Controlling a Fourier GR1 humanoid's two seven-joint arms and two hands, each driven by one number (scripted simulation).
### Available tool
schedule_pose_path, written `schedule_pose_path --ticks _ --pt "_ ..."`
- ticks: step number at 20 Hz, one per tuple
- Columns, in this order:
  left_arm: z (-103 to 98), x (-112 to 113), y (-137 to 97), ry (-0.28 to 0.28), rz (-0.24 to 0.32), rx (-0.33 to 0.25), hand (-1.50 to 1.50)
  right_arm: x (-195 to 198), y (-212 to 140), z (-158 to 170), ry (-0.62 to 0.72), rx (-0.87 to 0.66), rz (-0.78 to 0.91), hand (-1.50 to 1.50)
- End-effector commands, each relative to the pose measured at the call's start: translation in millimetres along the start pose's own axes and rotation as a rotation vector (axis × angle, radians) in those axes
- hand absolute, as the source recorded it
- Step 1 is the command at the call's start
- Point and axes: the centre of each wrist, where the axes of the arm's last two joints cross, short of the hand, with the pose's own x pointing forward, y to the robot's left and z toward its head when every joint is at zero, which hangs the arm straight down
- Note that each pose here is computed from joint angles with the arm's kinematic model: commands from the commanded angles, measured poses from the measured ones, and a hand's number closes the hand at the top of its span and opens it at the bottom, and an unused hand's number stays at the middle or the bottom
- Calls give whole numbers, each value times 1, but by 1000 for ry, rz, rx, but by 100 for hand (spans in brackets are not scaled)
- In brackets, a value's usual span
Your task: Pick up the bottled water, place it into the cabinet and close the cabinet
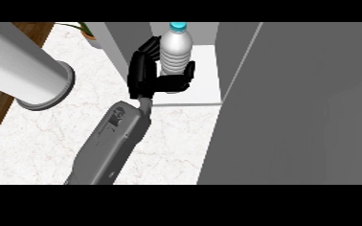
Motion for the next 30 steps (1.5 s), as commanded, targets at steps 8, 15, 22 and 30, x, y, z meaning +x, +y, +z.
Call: schedule_pose_path --ticks 8,15,22,30 --pt "-38 -15 -14 32 -179 59 150 22 -7 7 -51 10 26 -150" --pt "-49 -25 -18 51 -284 99 150 11 -6 8 -58 15 -1 -150" --pt "-56 -47 13 78 -411 134 150 29 -6 19 -54 21 -29 -150" --pt "-62 -47 6 81 -456 166 150 23 -12 11 -64 30 -2 -150"
